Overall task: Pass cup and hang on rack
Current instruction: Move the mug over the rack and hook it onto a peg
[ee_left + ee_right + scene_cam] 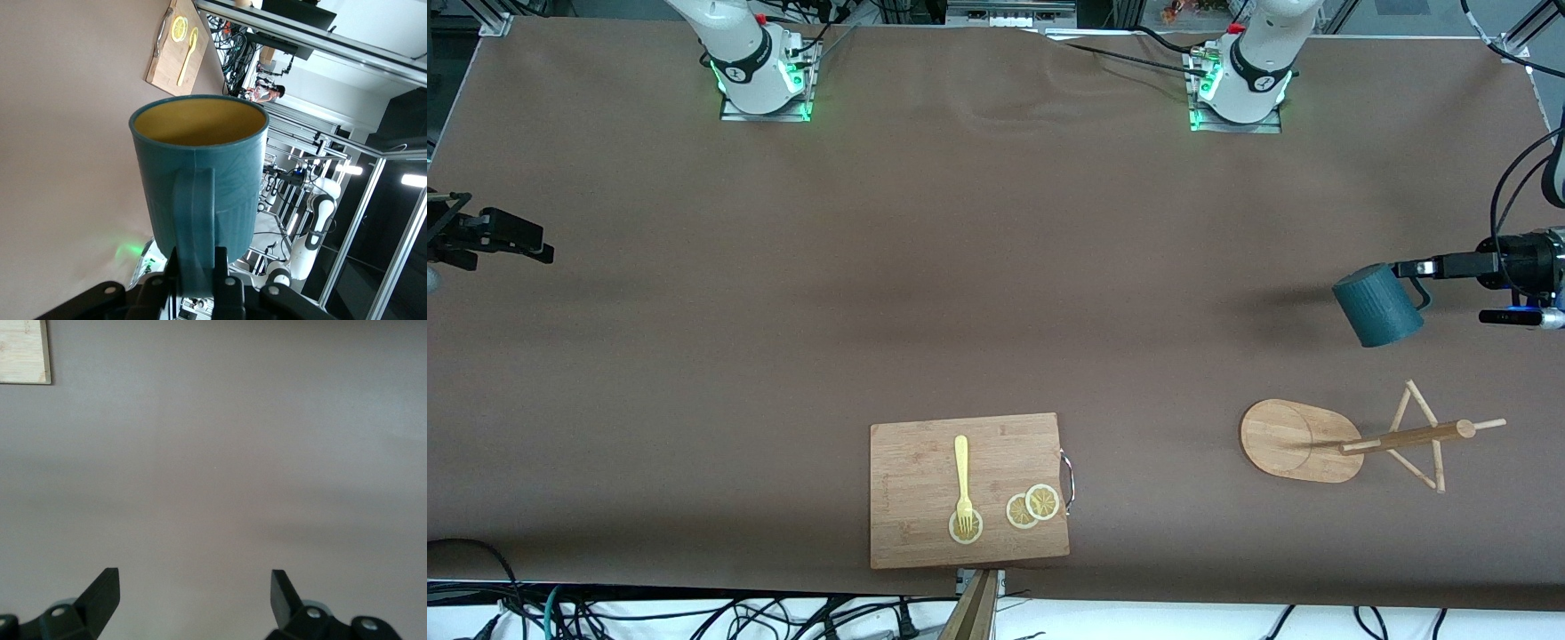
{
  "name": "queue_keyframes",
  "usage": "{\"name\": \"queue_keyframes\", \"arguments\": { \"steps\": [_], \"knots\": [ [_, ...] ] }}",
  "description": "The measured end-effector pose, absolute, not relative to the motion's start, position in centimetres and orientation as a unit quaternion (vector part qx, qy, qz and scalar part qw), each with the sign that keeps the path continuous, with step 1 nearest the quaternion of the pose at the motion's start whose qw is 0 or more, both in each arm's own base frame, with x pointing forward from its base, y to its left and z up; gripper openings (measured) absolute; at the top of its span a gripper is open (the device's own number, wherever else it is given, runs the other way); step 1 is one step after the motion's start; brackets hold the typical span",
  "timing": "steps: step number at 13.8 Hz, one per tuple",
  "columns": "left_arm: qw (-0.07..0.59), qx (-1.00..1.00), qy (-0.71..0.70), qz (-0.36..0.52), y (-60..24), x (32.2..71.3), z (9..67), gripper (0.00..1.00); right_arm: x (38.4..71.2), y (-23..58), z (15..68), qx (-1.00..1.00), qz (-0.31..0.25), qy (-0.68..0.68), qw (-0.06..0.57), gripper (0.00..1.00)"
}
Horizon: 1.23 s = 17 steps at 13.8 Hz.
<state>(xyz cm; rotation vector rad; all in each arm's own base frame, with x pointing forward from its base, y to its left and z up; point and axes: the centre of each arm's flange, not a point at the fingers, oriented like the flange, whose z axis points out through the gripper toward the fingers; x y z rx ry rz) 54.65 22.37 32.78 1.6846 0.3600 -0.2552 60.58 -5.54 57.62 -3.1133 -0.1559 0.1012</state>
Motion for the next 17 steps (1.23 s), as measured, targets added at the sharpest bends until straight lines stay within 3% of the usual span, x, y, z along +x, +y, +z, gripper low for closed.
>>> {"name": "queue_keyframes", "arguments": {
  "steps": [11,17],
  "knots": [
    [0.649,0.718,0.211,-0.137,24.7,62.0,32.7,0.21,60.6,-5.5,57.6,-0.998,0.032,-0.05,0.011,1.0],
    [0.658,0.699,0.243,-0.141,26.0,63.2,30.7,0.21,60.6,-5.5,57.6,-0.998,0.032,-0.05,0.012,1.0]
  ]
}}
